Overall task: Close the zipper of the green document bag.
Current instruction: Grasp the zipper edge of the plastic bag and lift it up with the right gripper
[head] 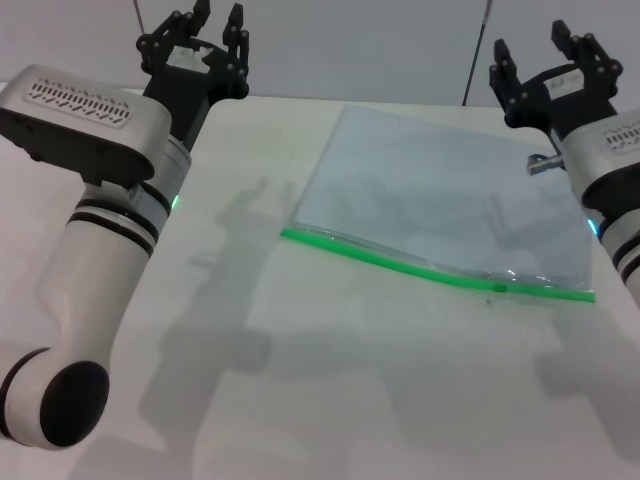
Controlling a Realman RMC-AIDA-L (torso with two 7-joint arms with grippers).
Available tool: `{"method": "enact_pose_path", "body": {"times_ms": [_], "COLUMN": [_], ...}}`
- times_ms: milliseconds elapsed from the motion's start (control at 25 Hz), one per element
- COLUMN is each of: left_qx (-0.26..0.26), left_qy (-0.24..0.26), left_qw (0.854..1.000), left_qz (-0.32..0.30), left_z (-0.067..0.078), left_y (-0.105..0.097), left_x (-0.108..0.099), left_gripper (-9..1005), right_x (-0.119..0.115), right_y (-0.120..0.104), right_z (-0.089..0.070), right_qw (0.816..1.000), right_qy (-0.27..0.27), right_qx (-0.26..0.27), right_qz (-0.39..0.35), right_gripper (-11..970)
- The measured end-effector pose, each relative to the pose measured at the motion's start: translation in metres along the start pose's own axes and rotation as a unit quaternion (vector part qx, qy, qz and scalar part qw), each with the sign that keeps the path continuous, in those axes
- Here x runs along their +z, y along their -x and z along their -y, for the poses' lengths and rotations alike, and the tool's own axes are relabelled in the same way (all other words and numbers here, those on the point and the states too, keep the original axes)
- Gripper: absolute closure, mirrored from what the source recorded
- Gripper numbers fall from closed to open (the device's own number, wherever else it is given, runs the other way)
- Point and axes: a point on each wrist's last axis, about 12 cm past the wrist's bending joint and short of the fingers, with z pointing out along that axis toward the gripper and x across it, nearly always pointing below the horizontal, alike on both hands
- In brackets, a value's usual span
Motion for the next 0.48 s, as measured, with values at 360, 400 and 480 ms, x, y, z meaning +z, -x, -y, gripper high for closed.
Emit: {"method": "enact_pose_path", "body": {"times_ms": [360,400,480], "left_qx": [0.001,0.002,0.003], "left_qy": [-0.005,-0.008,-0.010], "left_qw": [1.000,1.000,1.000], "left_qz": [-0.006,-0.006,-0.007], "left_z": [0.0014,0.0023,0.0028], "left_y": [-0.0005,-0.0001,0.0001], "left_x": [0.0022,0.0033,0.0041], "left_gripper": [672,672,672], "right_x": [-0.0010,-0.0013,-0.0012], "right_y": [-0.0032,-0.0040,-0.0049], "right_z": [0.0028,0.0040,0.0058], "right_qw": [1.000,1.000,1.000], "right_qy": [-0.008,-0.012,-0.018], "right_qx": [0.010,0.014,0.022], "right_qz": [-0.008,-0.011,-0.014], "right_gripper": [342,342,342]}}
